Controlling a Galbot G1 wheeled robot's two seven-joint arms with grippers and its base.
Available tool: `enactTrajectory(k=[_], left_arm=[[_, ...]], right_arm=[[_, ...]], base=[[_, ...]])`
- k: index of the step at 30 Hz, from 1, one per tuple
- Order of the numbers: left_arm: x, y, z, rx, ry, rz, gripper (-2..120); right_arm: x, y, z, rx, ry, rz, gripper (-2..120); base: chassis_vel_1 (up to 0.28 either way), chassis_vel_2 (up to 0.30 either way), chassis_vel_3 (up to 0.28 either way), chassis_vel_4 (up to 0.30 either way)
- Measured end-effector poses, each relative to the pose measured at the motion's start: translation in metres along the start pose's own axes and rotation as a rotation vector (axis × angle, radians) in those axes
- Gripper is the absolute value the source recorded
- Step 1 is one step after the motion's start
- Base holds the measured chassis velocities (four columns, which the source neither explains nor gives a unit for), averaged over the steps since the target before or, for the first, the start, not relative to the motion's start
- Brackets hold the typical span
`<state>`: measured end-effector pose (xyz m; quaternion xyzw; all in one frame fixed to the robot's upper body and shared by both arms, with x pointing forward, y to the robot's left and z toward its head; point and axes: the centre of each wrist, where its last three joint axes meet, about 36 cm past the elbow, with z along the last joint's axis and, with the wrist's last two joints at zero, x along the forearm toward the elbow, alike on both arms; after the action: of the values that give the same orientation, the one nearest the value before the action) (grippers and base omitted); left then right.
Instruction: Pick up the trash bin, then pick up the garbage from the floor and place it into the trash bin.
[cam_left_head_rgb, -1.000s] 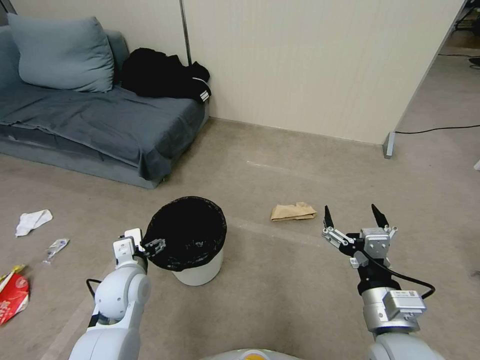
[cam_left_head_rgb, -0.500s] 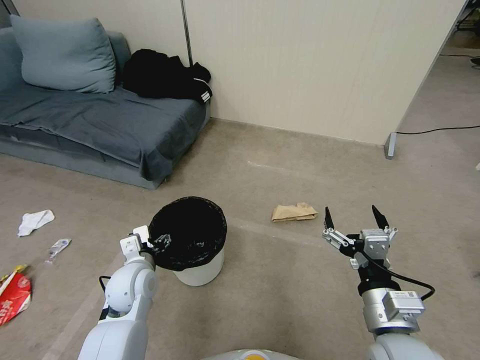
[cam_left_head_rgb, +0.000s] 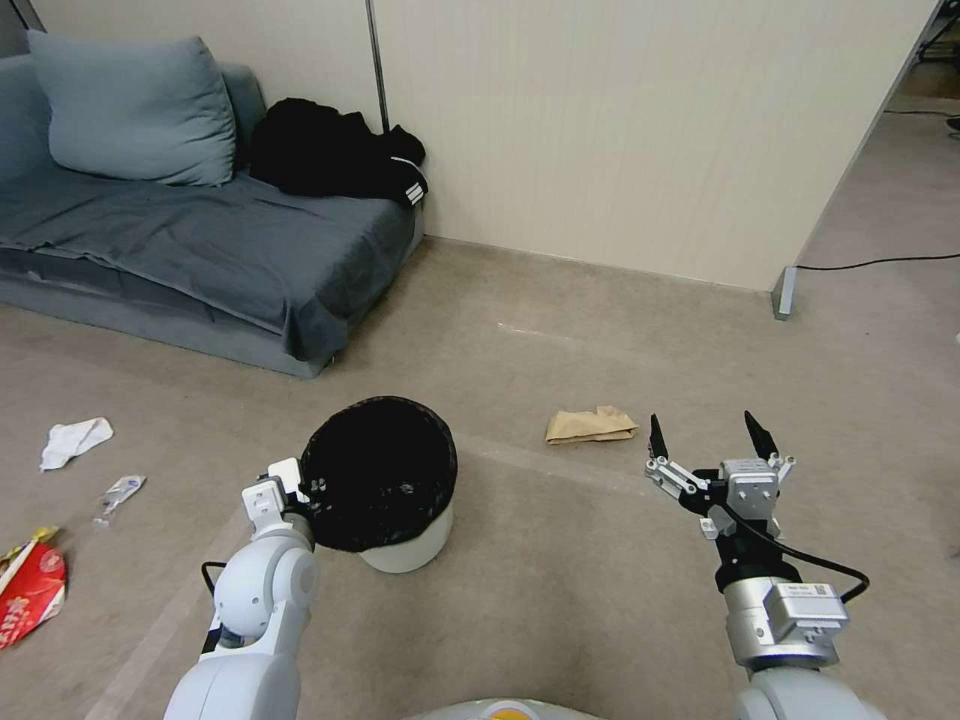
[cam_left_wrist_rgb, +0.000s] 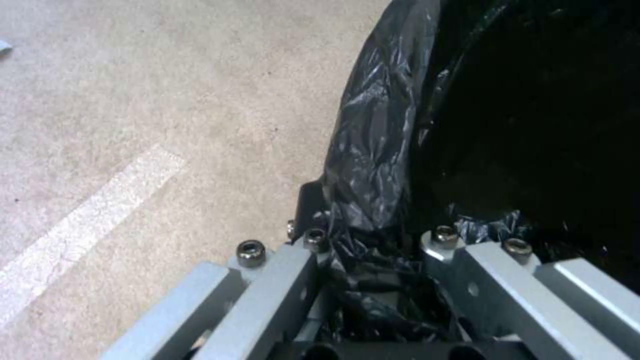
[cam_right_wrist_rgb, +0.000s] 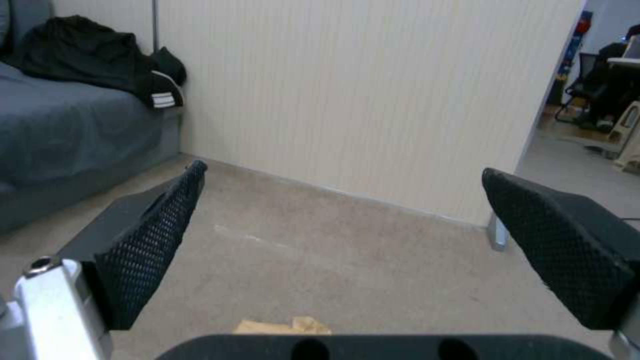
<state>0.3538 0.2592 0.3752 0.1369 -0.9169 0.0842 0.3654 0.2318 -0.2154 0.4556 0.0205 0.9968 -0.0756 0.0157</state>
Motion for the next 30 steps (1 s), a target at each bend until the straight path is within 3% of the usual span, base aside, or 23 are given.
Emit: enactTrajectory(k=[8,16,21,30], left_arm=[[0.013,0.002,0.005,0.004,0.002,0.005,7],[0.043,0.001,-0.001,-0.008,-0.040,0.026,1],[0.086,-0.003,-0.011,-0.049,-0.140,-0.006,1],[0.157,-0.012,-0.021,-0.064,-0.303,-0.003,1]], right_arm=[[0.000,0.000,0.000,0.015,-0.014,0.009,100],[-0.002,0.000,-0.001,0.054,-0.057,-0.004,100],[-0.003,-0.004,-0.001,0.094,-0.072,-0.013,100],[-0.004,0.006,0.004,-0.018,-0.137,-0.036,100]], base=[[0.000,0.000,0.000,0.000],[0.000,0.000,0.000,0.000],[0.000,0.000,0.000,0.000],[0.000,0.000,0.000,0.000]])
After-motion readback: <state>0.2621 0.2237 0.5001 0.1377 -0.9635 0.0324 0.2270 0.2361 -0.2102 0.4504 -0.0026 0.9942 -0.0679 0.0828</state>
